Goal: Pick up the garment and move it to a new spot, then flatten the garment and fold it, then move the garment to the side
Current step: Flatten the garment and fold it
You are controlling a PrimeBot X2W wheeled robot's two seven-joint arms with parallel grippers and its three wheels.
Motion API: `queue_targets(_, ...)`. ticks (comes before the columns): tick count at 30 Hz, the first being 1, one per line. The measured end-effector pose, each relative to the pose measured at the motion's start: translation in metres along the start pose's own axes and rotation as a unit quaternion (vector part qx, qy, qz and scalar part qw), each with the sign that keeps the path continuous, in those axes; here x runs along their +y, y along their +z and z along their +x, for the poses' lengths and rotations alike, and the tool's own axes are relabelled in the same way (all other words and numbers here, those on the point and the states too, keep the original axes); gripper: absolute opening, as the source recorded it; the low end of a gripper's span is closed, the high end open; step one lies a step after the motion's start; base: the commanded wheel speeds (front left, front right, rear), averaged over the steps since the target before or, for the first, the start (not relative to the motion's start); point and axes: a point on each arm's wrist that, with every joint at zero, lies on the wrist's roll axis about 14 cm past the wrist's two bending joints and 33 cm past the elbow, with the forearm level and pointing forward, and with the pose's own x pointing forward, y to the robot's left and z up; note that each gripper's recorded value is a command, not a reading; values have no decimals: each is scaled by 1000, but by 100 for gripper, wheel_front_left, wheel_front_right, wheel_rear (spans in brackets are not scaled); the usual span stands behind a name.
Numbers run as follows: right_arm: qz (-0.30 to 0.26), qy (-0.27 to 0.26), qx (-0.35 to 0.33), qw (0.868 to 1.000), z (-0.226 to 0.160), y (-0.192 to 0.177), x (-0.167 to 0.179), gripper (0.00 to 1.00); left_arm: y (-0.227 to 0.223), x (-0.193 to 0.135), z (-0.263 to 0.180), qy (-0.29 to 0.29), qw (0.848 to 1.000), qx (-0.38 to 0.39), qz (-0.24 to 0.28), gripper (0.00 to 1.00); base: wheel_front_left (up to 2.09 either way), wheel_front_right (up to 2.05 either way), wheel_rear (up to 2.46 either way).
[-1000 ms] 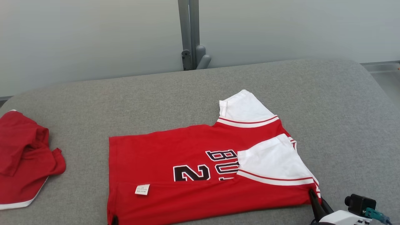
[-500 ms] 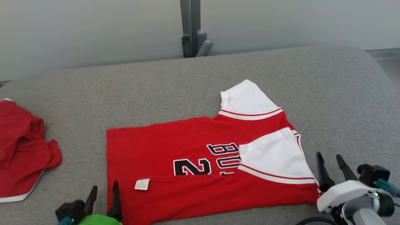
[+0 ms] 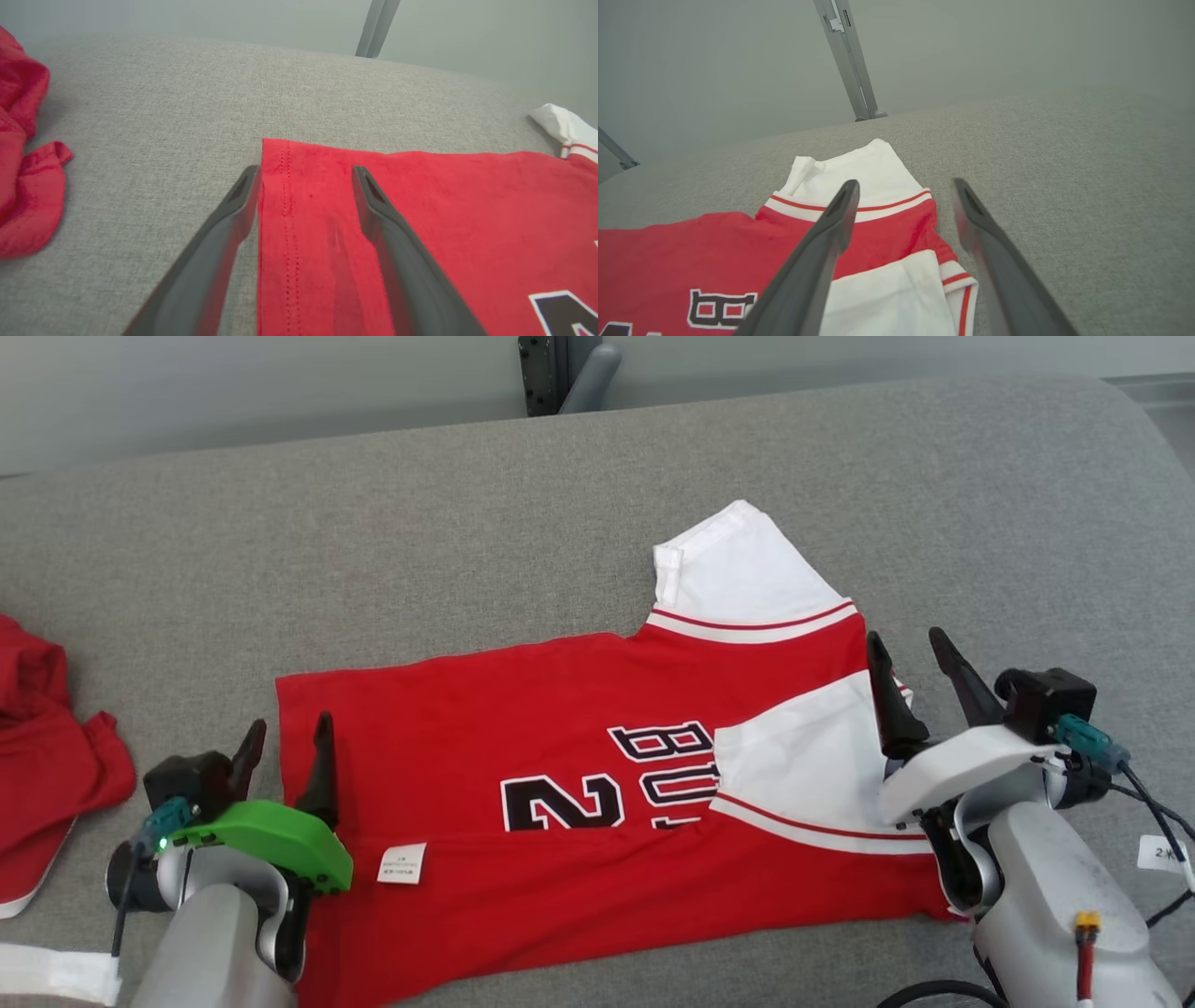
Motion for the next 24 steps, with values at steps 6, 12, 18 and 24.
queue_targets(6,-12,30,8,999,25,-4,15,100,-5,12,24,5,999,27,24,100,0,0,0)
queue_targets(12,-23,58,6,998,49,0,27,100,-22,22,37,17,997,63,29,100,0,0,0)
queue_targets(18,-39,80,4,996,70,5,34,100,-22,21,48,14,997,67,32,47,0,0,0)
queue_targets(24,-61,111,18,992,90,2,48,100,-25,18,50,11,997,69,28,0,0,0,0)
